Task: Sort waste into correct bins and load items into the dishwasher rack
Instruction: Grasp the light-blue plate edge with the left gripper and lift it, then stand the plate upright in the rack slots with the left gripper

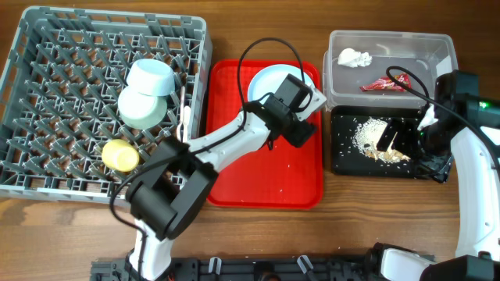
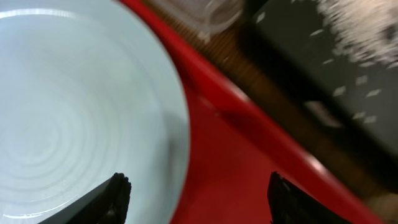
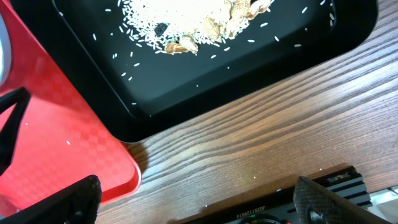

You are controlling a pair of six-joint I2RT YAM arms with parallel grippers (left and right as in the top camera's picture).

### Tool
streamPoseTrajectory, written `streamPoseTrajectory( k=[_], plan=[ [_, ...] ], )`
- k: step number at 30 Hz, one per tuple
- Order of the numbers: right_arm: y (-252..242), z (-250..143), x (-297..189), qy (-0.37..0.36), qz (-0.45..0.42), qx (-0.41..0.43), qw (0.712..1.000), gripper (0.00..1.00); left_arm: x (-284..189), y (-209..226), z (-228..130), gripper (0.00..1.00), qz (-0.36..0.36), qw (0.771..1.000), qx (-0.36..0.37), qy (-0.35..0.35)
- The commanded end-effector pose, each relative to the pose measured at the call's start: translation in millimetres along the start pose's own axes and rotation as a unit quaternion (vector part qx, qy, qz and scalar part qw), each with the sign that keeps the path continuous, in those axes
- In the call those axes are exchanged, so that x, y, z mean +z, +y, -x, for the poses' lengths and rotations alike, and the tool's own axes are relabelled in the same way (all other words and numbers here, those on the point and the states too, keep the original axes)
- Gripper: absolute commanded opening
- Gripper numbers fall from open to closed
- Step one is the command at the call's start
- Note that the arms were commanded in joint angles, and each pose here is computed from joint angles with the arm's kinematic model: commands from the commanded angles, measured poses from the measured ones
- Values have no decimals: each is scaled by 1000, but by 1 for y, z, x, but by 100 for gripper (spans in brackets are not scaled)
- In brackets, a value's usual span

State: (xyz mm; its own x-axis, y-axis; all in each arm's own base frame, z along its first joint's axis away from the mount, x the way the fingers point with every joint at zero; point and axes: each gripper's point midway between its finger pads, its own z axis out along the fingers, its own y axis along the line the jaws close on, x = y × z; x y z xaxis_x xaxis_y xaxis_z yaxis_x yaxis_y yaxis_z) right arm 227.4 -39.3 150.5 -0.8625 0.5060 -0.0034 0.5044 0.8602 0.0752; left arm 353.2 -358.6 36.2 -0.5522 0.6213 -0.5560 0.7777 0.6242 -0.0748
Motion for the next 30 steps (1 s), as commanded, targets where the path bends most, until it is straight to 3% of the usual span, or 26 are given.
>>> streamPoseTrajectory(
  k=[1, 2, 4, 5, 6, 9, 15, 17, 22, 25, 29, 30],
  plan=[
    [2, 3, -4, -8, 7, -7, 1000, 100, 17, 17, -19, 70, 31, 999, 6, 31],
    [2, 3, -4, -8, 7, -7, 1000, 100, 20, 17, -27, 68, 29, 999, 4, 45],
    [2, 3, -4, -7, 7, -8, 1000, 100, 22, 14, -56, 53, 24, 995, -4, 100],
    [2, 3, -4, -7, 7, -8, 1000, 100, 20, 13, -66, 36, 22, 993, -6, 120],
    [2, 3, -4, -7, 7, -8, 1000, 100, 19, 12, -71, 27, 21, 991, -8, 131],
    [2, 2, -4, -6, 6, -8, 1000, 100, 16, 11, -79, 11, 19, 989, -10, 149],
    [2, 3, -4, -7, 7, -8, 1000, 100, -5, 10, -52, 8, 23, 994, -5, 109],
    [2, 3, -4, -7, 6, -8, 1000, 100, -32, 9, -23, 4, 29, 997, -24, 66],
    [2, 2, -4, -6, 6, -9, 1000, 100, -133, 12, 36, 4, 41, 994, -87, -54],
    [2, 2, -4, -6, 6, -9, 1000, 100, -222, 47, 55, 4, 60, 978, -137, -144],
    [2, 2, -4, -5, 6, -9, 1000, 100, -296, 82, 56, 4, -12, 957, -180, -228],
    [2, 2, -4, -6, 6, -8, 1000, 100, -309, 100, 49, 4, -39, 944, -220, -241]
  ],
)
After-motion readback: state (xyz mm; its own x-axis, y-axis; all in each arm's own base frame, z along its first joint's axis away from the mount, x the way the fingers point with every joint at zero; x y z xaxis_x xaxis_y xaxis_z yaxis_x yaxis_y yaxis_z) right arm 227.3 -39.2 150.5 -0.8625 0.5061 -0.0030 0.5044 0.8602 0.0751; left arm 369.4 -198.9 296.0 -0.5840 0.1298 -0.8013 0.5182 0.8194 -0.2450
